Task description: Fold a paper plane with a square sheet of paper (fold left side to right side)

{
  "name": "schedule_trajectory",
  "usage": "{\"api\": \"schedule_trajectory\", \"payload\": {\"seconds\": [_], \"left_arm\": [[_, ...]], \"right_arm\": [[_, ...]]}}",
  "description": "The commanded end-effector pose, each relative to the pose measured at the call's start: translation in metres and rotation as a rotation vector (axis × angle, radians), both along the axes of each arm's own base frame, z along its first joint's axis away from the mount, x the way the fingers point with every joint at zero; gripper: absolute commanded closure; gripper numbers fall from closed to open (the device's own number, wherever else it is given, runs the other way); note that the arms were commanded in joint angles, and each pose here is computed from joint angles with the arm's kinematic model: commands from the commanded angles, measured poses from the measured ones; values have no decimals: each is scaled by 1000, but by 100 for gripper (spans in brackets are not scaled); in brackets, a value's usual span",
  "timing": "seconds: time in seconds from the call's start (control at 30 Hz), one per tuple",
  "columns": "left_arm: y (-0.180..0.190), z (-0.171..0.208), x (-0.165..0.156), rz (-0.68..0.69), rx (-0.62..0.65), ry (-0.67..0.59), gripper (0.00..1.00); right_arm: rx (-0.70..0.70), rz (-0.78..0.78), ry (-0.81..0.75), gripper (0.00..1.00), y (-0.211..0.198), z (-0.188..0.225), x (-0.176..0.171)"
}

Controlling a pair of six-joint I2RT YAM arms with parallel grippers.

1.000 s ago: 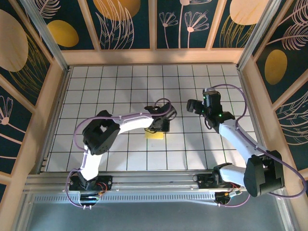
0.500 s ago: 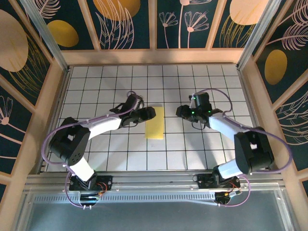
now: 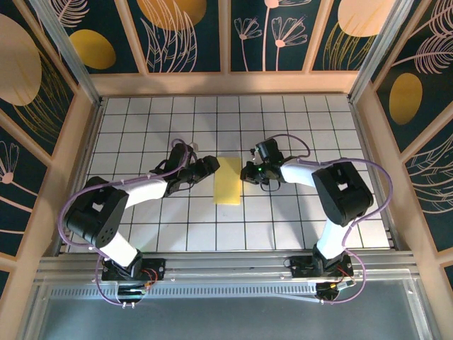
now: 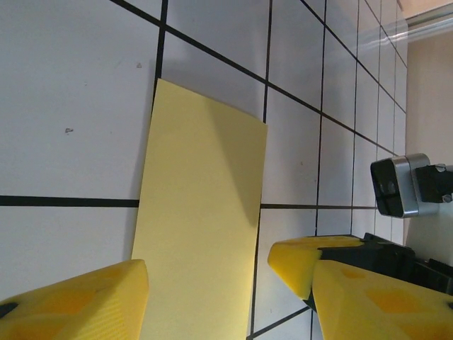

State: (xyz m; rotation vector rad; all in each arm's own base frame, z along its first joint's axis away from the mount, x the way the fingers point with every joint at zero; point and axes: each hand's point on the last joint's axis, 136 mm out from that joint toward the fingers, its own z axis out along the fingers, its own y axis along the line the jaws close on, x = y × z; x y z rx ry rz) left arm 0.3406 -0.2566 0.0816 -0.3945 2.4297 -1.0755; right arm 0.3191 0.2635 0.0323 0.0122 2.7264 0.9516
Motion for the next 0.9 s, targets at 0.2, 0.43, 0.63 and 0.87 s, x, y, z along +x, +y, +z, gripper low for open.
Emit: {"api": "schedule_trajectory", "payload": {"seconds": [0.2,0.43,0.63,0.87], "left_arm": [[1,-16,-3,-7,30,42,38],[2,-21,-3,-10,51,57,38],[3,-21,-2,-7,64,59,38],[5,-23,-2,-5,82,65,38]], "right_arm": [[26,18,-5,100,14,-4,7],[4,13,-23,100,11,1,11],[6,17,-70,100,14,20,18],[9,22,-30,100,17,6,12]]}}
